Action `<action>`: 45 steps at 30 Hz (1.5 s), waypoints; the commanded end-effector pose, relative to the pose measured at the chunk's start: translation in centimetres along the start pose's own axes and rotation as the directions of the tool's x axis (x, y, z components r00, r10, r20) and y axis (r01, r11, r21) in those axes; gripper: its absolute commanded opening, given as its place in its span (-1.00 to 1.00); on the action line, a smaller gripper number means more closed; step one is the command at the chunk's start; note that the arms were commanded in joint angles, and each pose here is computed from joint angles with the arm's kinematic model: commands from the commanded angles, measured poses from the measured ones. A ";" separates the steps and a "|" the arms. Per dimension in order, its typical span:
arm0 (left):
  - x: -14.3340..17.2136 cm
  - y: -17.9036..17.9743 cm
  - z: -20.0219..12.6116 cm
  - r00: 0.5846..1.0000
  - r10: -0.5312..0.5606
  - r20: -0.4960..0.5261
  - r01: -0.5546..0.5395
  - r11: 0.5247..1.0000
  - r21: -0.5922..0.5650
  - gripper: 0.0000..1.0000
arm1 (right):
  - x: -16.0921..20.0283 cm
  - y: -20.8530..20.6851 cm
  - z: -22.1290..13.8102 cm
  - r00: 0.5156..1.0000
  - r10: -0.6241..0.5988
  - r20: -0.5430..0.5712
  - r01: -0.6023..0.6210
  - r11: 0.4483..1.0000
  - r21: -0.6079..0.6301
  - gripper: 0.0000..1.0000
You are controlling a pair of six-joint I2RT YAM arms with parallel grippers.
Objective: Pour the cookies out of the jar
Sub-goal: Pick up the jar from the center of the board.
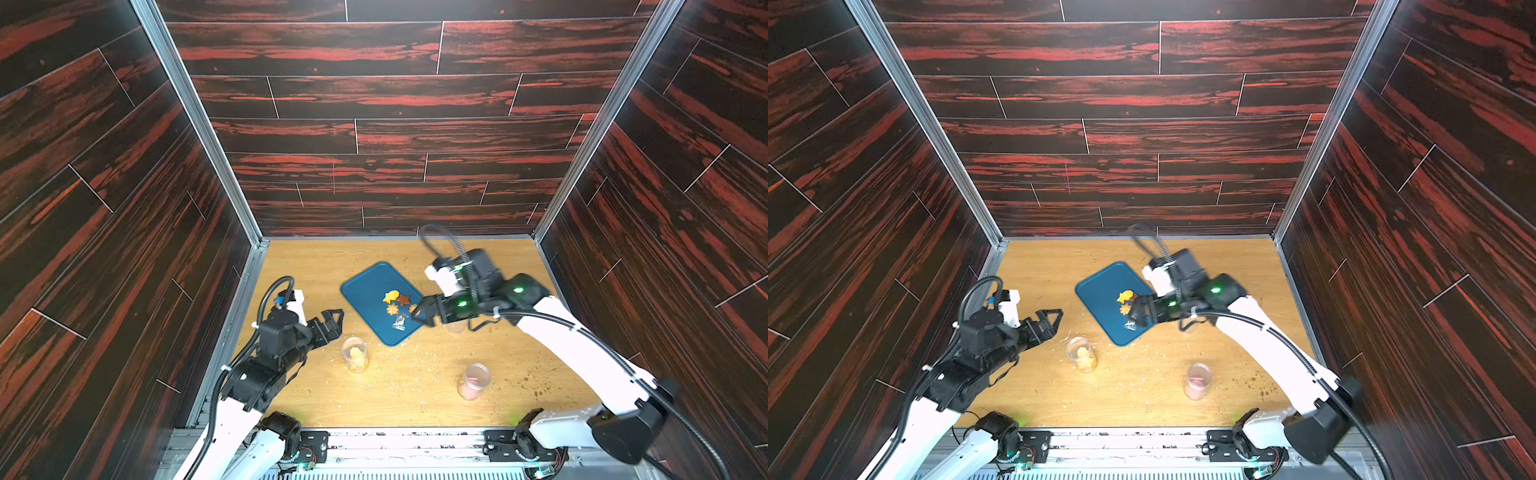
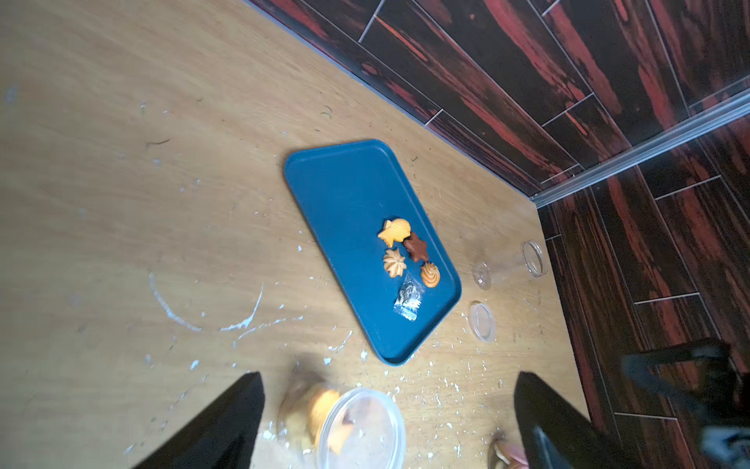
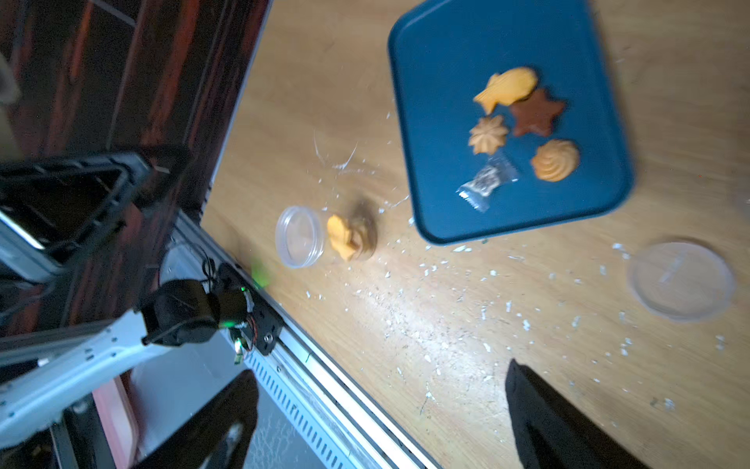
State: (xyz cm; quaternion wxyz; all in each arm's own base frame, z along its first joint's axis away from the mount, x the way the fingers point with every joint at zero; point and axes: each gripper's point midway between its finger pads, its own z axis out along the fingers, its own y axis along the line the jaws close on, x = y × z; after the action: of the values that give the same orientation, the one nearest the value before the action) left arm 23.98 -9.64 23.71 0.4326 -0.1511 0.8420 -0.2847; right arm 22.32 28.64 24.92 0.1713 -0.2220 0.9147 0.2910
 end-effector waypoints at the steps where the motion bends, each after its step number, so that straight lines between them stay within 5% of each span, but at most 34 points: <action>1: 0.7 2.1 -1.2 0.999 -0.031 0.013 0.032 0.996 -0.081 0.99 | 0.4 1.3 1.8 0.999 -0.023 -0.044 0.023 1.000 0.012 0.97; 14: 0.5 7.2 -5.2 0.992 -0.009 0.129 0.047 0.955 -0.292 1.00 | 1.4 5.6 7.6 0.971 -0.153 -0.187 0.165 0.985 0.050 0.97; 27: -0.7 8.6 -9.6 0.967 0.039 0.252 0.051 0.939 -0.340 1.00 | 1.8 9.7 14.4 0.913 -0.299 -0.277 0.326 0.943 0.058 0.97; 45: -0.6 8.9 -13.1 0.948 0.026 0.316 0.076 0.948 -0.308 1.00 | 1.9 8.2 20.2 0.862 -0.317 -0.394 0.421 0.883 0.210 0.97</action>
State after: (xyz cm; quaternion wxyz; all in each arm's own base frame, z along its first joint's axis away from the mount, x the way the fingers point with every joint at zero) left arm 14.30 1.56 24.47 0.5248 -0.2627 0.7987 -0.1331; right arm 20.64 47.11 14.42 0.1164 -0.4092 0.8985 0.1082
